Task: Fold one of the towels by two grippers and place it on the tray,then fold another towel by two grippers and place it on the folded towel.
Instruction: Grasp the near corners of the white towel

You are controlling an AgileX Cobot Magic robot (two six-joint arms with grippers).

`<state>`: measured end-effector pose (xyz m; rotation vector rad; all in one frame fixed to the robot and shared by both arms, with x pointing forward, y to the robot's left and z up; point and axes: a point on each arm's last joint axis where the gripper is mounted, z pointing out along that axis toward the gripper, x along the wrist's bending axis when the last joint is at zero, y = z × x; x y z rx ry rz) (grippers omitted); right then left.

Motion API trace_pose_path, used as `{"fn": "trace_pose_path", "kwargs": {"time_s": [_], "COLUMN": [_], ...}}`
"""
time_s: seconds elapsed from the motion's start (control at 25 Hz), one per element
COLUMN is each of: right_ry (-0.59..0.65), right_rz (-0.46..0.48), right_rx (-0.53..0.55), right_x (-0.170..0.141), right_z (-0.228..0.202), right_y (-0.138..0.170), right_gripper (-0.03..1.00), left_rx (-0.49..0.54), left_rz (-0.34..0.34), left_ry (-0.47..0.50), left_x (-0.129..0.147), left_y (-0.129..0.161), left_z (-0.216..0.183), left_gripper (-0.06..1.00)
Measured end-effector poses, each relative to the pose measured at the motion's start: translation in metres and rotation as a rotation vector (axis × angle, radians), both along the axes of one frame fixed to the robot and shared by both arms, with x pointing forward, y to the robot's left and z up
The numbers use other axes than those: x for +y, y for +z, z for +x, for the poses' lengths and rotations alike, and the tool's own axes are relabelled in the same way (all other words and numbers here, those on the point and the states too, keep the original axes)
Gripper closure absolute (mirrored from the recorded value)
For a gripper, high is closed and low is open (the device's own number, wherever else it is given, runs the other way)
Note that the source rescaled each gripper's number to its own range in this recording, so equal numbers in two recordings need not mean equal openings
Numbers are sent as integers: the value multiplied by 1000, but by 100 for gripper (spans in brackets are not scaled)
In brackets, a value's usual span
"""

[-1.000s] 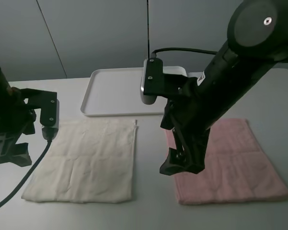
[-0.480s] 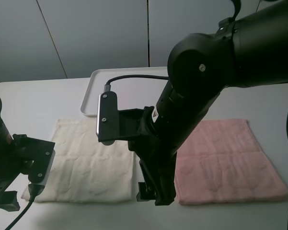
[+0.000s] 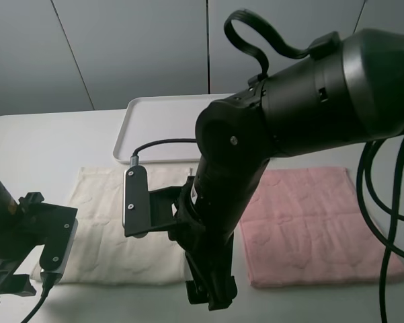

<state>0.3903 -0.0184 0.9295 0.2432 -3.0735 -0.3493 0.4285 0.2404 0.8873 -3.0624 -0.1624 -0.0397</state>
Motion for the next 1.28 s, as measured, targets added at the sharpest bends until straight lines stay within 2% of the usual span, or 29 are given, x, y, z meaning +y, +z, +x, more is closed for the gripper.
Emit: {"fn": "trace_pose_path", "kwargs": {"time_s": [0.36,1.04,1.28], "right_ry": [19,20,69], "right_rz": [-11,13,-27], "right_rx": [12,9,15], "right_x": [9,22,35], "right_z": [-9,-12,-27], "right_y": [-8,-15,-35], "right_gripper": [-3,-3,-3], "left_rx": [43,57,57], "left_rz": [17,27,29], "left_ry": [-15,-51,-58], "left_x": [0,-1,0], "left_y": [-16,-22,-22], "left_z": [2,3,3], "left_gripper": [-6,-6,-6]}}
